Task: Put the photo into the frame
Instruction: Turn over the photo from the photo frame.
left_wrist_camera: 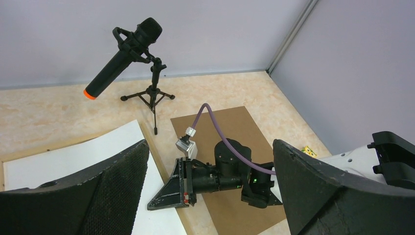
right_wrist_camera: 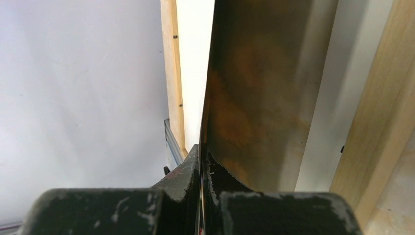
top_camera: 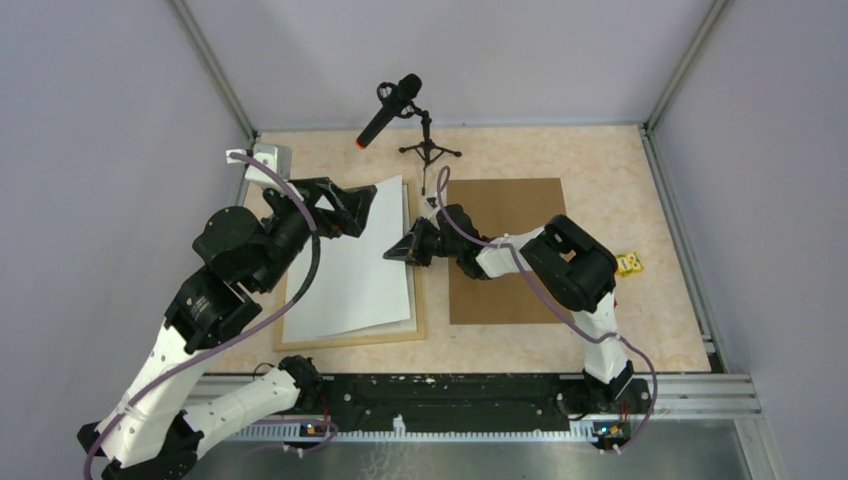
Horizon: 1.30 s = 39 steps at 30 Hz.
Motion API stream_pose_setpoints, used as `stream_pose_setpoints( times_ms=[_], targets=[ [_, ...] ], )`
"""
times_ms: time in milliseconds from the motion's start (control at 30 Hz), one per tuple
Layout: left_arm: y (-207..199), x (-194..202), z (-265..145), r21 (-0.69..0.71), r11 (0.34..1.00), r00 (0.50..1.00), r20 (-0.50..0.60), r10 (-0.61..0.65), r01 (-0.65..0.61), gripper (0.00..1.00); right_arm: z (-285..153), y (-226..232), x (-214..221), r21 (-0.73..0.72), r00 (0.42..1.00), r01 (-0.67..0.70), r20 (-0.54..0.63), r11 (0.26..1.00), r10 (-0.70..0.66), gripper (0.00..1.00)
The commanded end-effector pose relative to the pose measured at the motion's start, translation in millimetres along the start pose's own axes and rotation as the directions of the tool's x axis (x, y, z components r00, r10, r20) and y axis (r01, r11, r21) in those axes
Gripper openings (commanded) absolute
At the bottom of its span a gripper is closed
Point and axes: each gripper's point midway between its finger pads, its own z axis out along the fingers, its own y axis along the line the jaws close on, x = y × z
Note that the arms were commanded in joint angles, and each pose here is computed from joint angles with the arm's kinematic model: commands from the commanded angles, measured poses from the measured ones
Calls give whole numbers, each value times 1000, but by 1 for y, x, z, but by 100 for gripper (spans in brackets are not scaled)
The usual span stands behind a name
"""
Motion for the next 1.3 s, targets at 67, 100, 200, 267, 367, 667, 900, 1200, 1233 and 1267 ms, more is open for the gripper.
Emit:
stream_pose_setpoints(
  times_ms=[67, 100, 200, 267, 367, 667, 900, 1200, 1233, 1267],
  targets=[
    [-4, -10, 1, 17, 1000, 999, 33, -1, 0, 99, 2, 15, -8, -56, 999, 39, -11, 998, -39, 0],
    [-4, -11, 0, 15, 1000, 999, 36, -1, 1, 99, 3, 14, -9, -56, 999, 39, -10, 998, -40, 0],
    [-5, -11, 1, 19, 1000, 999, 35, -2, 1, 99, 7, 12, -11, -49, 999, 50, -10, 998, -50, 0],
    [-5, -10, 2, 20, 1000, 999, 33, -1, 0, 99, 10, 10, -12, -45, 998, 65, -9, 997, -66, 0],
    [-5, -9, 2, 22, 1000, 1000, 31, -2, 1, 99, 13, 9, -15, -28, 996, 93, -5, 995, -93, 0],
    [-5, -10, 0, 23, 1000, 999, 34, -3, 2, 99, 10, -3, -17, 83, 988, 157, -25, 984, -155, 19],
    [-5, -7, -1, 27, 1000, 999, 31, -7, 6, 99, -14, -17, -26, 314, 953, 302, -95, 900, -286, 48],
    [-3, 1, 0, 23, 1000, 1000, 18, -3, 3, 99, -78, -21, -36, 490, 854, 515, -225, 703, -469, 69],
    [-4, 2, 1, 28, 1000, 1000, 19, -5, 4, 99, -80, -28, -33, 502, 858, 508, -228, 700, -459, 68],
    [-5, 2, 2, 35, 999, 1000, 20, -7, 7, 99, -79, -32, -29, 505, 863, 501, -227, 703, -451, 68]
  ],
)
